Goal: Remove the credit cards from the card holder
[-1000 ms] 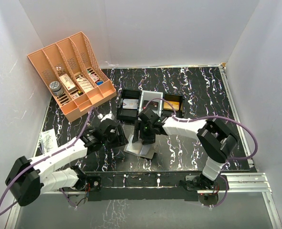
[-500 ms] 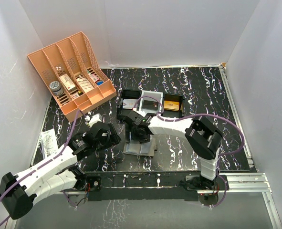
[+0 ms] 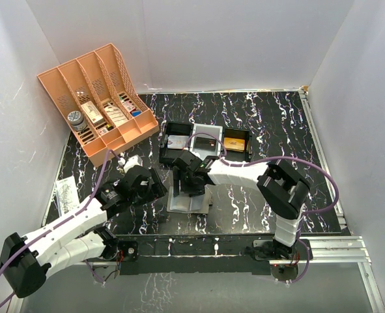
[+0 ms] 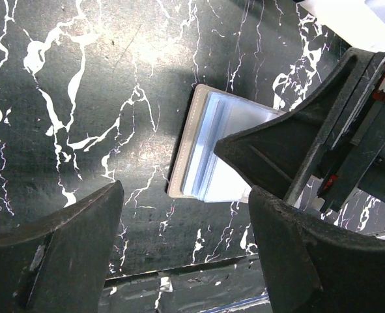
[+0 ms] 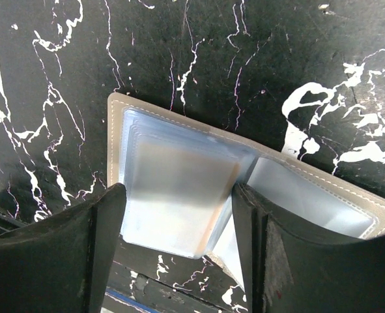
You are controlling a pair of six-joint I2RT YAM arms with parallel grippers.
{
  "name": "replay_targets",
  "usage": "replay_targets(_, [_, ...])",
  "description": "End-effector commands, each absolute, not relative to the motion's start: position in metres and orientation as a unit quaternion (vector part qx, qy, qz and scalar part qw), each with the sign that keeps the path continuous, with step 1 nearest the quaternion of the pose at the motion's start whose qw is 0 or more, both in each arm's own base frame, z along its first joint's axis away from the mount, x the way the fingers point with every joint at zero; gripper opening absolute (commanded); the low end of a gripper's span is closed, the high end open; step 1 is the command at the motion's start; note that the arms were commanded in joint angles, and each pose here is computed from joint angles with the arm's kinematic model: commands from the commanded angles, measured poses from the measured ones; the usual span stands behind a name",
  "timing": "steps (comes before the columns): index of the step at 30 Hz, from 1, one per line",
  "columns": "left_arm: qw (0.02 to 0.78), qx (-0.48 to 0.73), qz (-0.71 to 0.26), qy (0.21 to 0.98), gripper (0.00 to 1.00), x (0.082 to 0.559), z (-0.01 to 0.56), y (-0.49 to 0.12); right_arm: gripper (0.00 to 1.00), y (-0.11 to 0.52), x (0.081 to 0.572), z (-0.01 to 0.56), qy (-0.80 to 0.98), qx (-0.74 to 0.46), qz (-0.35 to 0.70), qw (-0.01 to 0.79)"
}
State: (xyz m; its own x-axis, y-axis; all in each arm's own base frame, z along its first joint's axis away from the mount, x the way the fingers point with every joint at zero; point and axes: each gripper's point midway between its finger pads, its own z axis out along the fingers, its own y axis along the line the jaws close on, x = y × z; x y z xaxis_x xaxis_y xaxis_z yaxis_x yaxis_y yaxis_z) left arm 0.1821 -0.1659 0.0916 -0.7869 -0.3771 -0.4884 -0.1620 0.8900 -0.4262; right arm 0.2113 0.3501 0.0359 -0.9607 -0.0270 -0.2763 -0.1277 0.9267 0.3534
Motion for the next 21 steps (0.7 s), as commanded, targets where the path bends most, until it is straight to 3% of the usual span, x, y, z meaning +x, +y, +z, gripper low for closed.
replay_targets(1, [0.292,-0.146,-0.194,0.925,0.77,0.184,0.093,-0.170,0.61,0.351,0.208,0.032,0.973,-0.045,0.188,0.129])
replay_targets(15, [0.281,-0.150,-0.197,0.927,0.76,0.180,0.085,-0.170,0.64,0.328,0.213,0.014,0.984,-0.036,0.115,0.135])
replay_targets(21, [0.280,-0.148,-0.197,0.928,0.74,0.179,0.085,-0.171,0.58,0.324,0.214,0.010,0.985,-0.036,0.100,0.136])
